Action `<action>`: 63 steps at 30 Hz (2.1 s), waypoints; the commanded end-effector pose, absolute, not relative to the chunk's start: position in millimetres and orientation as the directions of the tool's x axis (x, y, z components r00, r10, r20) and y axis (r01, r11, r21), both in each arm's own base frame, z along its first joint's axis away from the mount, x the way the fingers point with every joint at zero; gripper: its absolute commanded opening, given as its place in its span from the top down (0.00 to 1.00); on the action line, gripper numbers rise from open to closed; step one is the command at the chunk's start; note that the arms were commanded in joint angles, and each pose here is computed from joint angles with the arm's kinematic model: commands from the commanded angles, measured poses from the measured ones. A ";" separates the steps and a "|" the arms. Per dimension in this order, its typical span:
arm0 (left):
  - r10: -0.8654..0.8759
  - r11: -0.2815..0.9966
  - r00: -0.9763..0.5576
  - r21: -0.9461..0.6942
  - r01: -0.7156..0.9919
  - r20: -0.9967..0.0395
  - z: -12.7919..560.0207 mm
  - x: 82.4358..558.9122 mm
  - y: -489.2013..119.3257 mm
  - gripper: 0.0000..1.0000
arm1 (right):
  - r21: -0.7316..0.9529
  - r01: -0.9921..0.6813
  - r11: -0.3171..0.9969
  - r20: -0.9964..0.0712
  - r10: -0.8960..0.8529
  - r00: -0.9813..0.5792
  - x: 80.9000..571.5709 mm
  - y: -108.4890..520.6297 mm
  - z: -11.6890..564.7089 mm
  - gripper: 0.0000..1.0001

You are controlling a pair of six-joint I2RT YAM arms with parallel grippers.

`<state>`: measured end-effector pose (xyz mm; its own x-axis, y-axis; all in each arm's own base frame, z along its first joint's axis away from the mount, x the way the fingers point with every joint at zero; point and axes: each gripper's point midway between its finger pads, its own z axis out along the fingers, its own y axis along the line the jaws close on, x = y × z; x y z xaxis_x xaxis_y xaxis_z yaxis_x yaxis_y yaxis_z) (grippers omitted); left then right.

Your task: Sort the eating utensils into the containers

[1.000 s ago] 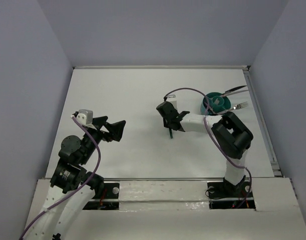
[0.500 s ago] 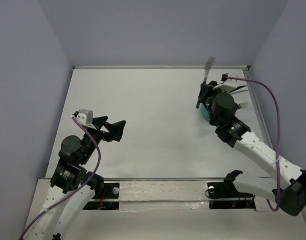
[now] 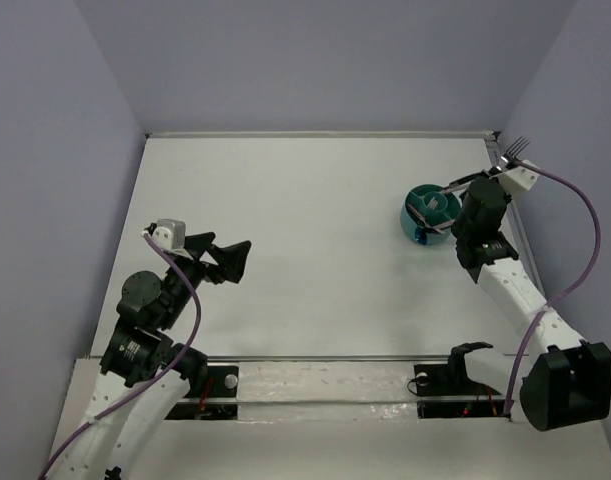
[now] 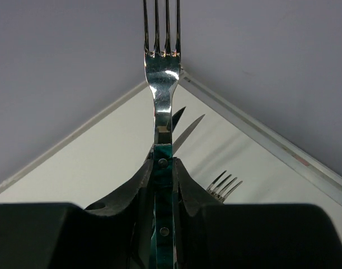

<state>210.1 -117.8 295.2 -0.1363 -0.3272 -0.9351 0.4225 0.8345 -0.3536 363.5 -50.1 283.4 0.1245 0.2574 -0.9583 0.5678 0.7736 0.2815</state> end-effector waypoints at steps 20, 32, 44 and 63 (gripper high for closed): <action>-0.352 0.821 -0.076 -0.347 0.453 -0.933 318.9 210.1 -118.8 0.01 | 0.267 0.511 0.817 -0.964 0.228 0.139 418.8 -44.7 213.1 1.00; -0.350 0.823 -0.081 -0.347 0.450 -0.933 317.1 210.7 -118.8 0.01 | 0.313 0.488 0.815 -0.949 0.288 0.128 413.9 -38.7 183.5 1.00; -0.353 0.820 -0.077 -0.348 0.454 -0.932 318.7 210.7 -119.4 0.01 | 0.301 0.490 0.818 -0.948 0.312 0.062 408.1 -22.4 175.9 0.95; -0.355 0.820 -0.076 -0.350 0.453 -0.932 319.0 210.3 -119.0 0.01 | 0.346 0.447 0.825 -0.923 0.384 0.006 386.1 -9.8 168.4 0.75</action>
<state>210.4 -118.0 294.9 -0.1377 -0.3265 -0.9351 0.4224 0.8346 -0.3536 389.3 -14.7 161.0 -0.0148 0.3617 -0.9322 0.4656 0.8275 0.3137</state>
